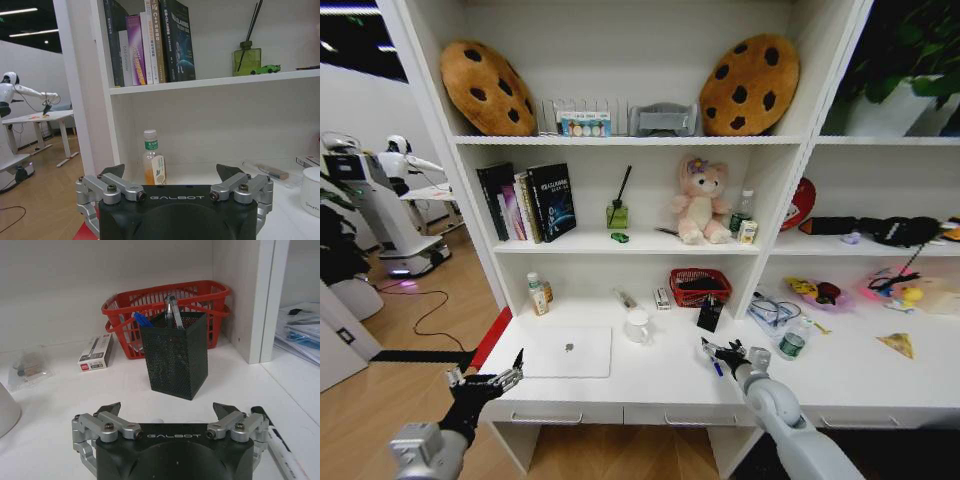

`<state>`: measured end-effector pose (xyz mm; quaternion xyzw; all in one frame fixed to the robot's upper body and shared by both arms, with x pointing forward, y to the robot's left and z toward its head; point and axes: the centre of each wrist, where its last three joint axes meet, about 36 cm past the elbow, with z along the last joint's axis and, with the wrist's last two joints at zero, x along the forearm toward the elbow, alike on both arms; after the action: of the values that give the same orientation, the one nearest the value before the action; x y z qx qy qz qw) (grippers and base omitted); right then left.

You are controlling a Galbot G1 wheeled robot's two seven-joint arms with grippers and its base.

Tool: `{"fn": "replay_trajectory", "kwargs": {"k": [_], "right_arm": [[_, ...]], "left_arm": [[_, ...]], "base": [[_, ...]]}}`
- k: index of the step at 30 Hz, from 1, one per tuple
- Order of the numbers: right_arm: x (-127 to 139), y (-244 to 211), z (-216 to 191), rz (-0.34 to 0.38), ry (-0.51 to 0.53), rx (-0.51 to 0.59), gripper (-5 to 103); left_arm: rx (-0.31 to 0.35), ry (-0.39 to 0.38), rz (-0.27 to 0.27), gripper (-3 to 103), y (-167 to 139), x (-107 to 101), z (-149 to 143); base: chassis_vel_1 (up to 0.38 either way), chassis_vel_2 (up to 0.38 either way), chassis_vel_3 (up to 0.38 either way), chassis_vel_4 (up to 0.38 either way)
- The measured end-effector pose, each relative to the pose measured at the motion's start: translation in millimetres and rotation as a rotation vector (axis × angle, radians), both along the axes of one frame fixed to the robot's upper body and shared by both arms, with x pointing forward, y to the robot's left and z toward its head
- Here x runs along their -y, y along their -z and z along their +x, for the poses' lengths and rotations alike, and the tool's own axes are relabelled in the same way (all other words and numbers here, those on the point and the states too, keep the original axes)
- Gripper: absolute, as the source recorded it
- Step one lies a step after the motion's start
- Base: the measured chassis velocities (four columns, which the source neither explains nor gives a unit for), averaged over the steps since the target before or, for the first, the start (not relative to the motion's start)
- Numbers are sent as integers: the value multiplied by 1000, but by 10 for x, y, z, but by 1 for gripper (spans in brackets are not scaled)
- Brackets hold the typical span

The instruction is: Organize the objects on the table.

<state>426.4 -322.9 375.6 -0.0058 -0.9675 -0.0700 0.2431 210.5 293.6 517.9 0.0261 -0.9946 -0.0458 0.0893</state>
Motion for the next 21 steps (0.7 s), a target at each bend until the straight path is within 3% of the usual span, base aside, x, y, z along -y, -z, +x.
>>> {"fn": "replay_trajectory", "kwargs": {"k": [9,14,16,21], "right_arm": [[-138,202,130,11,-30,-52,101],[-173,262,157,0,-39,-60,81],[-173,262,156,-1,-41,-61,81],[-147,228,60,-15,-57,-65,58]], "left_arm": [[0,0,0,100,0,0,0],[0,0,0,100,0,0,0],[0,0,0,100,0,0,0],[0,0,0,100,0,0,0]], "base": [[0,0,0,0],[0,0,0,0],[0,0,0,0],[0,0,0,0]]}}
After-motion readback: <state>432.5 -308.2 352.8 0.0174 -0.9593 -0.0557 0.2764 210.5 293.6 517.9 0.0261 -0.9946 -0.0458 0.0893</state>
